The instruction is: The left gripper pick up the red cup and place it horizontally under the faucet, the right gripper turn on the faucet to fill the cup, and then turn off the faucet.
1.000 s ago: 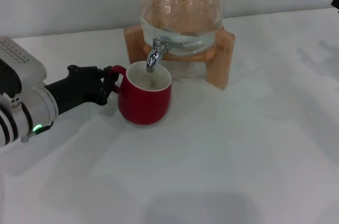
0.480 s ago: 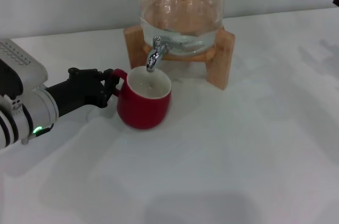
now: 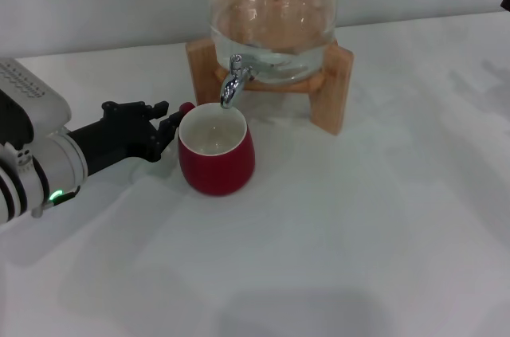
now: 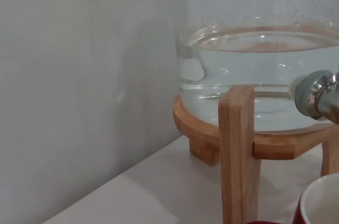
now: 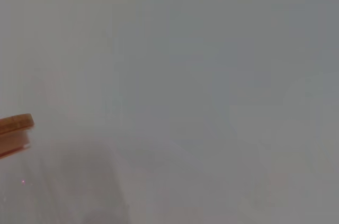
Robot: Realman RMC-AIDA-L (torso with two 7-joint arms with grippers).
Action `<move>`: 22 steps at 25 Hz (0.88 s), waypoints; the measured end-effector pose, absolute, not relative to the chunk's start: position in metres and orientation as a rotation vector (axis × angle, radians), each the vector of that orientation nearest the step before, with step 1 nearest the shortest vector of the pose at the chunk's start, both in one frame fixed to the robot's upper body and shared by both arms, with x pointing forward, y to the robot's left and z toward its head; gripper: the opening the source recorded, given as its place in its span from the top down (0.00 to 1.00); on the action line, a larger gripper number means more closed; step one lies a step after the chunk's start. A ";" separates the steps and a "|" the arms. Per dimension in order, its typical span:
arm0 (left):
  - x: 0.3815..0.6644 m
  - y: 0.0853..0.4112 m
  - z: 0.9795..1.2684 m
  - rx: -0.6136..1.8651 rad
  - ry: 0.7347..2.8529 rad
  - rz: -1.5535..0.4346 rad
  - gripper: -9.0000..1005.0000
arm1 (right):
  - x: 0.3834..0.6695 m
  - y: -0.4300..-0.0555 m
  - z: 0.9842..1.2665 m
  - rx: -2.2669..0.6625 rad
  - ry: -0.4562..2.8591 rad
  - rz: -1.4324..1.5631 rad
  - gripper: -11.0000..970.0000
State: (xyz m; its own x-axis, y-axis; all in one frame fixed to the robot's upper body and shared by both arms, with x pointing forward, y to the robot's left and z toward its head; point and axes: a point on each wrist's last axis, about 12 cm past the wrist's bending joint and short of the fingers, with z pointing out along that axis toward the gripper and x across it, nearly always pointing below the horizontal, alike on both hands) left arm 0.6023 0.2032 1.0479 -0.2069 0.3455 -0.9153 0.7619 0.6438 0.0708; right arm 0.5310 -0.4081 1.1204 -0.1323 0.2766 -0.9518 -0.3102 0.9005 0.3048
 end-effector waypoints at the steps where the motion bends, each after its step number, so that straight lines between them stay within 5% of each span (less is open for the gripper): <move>1: 0.602 0.203 1.048 0.888 1.805 -0.492 0.74 | 0.531 -0.408 1.120 -0.026 1.627 0.504 0.19; 22: 0.591 0.210 1.040 0.848 1.833 -0.513 0.71 | 0.530 -0.411 1.121 -0.018 1.622 0.498 0.19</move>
State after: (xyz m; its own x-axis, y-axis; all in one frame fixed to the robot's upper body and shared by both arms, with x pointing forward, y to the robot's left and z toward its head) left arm 0.5909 0.2103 1.0404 -0.2437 0.3191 -0.9159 0.7481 0.6628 0.0319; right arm 0.5302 -0.4106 1.1212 -0.1258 0.2801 -0.9517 -0.3027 0.9027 0.3057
